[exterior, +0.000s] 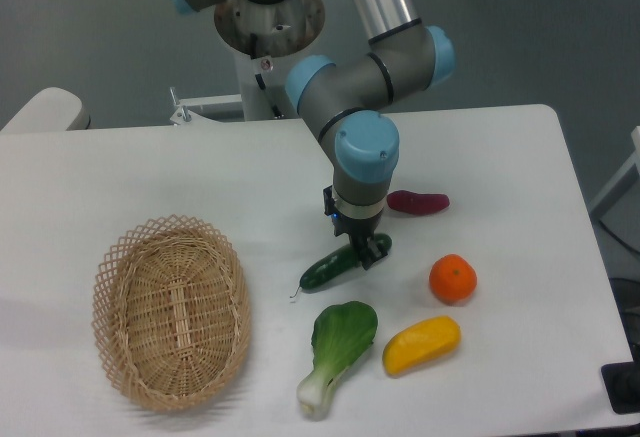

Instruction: Place the cucumber on the table

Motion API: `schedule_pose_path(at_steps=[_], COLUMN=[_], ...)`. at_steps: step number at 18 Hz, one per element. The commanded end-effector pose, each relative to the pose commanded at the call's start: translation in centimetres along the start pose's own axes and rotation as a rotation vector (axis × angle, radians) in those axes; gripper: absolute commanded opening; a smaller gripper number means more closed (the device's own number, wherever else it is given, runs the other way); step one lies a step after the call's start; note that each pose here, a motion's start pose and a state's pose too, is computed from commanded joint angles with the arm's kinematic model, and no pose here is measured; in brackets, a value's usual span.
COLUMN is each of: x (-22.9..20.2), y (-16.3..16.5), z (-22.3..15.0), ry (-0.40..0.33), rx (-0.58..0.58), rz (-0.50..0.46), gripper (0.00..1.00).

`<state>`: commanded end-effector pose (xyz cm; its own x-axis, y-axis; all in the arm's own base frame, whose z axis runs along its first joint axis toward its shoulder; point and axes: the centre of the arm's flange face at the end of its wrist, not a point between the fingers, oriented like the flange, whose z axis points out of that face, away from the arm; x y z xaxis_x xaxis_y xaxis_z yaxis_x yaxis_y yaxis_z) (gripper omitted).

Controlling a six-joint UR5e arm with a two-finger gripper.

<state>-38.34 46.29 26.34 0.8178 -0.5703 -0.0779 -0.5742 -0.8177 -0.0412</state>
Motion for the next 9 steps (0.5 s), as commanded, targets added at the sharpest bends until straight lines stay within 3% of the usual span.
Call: schedule_pose_path(at_steps=[6, 9], x=[-3.9, -5.1], y=[-1.2, -0.6], z=[-6.3, -8.7], ry=[-0.128, -0.177], rx=[0.109, 0.106], rz=[-0.110, -0.119], gripper=[1.00, 1.00])
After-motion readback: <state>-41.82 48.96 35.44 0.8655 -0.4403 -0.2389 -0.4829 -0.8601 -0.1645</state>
